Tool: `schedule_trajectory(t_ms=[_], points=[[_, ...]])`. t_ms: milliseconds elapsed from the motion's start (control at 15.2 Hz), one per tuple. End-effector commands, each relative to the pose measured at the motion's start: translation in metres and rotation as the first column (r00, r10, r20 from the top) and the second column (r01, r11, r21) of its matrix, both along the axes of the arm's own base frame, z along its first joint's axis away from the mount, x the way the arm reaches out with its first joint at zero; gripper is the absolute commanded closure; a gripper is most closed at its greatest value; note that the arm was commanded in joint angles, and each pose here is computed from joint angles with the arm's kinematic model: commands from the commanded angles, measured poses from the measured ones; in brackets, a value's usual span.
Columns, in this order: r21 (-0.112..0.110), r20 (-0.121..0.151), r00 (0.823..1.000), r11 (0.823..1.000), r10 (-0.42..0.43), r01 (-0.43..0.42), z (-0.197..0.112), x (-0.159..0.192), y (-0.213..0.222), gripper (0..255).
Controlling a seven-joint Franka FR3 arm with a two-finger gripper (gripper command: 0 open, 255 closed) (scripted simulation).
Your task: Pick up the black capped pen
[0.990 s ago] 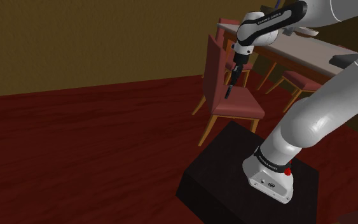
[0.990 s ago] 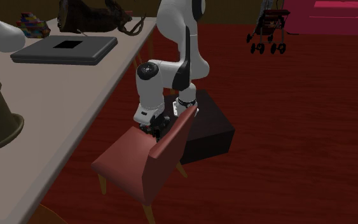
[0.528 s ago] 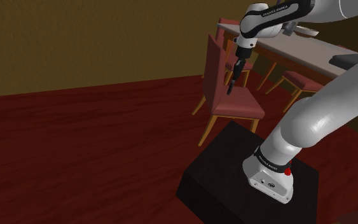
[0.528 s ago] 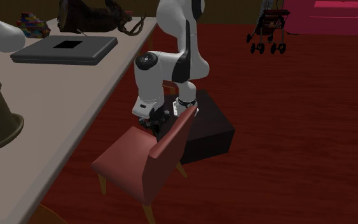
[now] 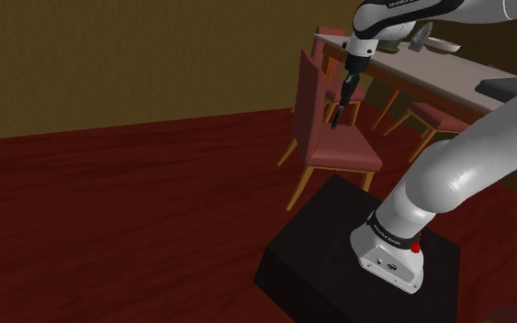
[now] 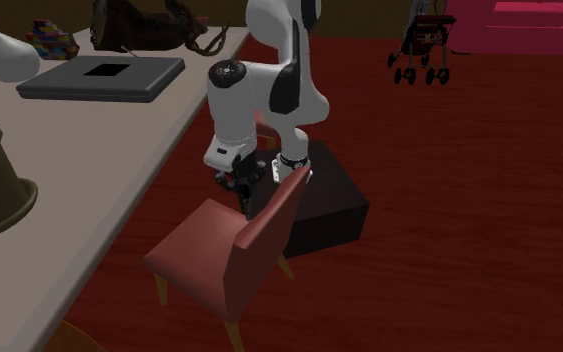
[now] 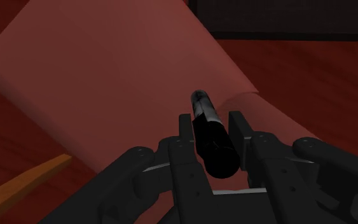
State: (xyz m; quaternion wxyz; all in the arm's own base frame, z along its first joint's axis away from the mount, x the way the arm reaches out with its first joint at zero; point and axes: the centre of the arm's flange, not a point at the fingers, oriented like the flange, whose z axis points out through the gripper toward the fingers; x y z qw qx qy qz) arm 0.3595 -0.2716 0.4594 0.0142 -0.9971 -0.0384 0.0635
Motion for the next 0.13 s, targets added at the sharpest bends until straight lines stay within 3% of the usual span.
schedule_trajectory(t_ms=[0,66], points=[[0.000,0.000,1.000,1.000,0.000,0.000,0.0056,0.0005,0.0005,255],[0.000,0.000,1.000,1.000,0.000,0.000,0.0056,0.0005,0.0005,255]])
